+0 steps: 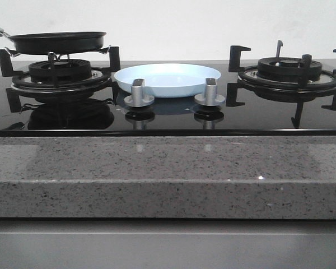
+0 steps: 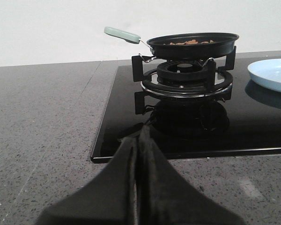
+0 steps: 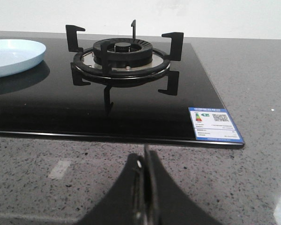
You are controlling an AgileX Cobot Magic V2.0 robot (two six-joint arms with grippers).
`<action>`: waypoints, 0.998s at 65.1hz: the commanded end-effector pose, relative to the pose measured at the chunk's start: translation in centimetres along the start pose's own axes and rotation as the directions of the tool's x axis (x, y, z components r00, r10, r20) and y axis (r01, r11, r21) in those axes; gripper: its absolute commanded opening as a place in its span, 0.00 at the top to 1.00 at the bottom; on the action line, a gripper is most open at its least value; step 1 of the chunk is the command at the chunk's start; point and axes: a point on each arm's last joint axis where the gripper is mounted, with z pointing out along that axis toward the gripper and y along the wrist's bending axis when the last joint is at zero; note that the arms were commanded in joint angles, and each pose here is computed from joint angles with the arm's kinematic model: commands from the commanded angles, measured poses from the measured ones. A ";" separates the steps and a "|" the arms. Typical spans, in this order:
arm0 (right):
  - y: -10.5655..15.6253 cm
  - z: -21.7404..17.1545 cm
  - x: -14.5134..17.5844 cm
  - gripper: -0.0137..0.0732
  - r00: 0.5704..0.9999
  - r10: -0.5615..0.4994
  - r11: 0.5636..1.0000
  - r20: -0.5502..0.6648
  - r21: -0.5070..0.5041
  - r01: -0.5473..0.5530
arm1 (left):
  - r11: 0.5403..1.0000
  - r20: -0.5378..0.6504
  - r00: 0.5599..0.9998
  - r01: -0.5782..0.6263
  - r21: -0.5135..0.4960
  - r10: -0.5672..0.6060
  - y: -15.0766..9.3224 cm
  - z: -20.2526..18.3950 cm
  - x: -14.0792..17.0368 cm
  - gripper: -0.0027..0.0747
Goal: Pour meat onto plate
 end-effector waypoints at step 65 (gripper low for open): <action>0.0 -0.2 -1.1 0.91 0.993 -0.016 1.000 0.119 0.008 0.015 | 1.000 0.148 0.989 0.017 -0.017 -0.014 0.1 -0.2 -1.1 0.99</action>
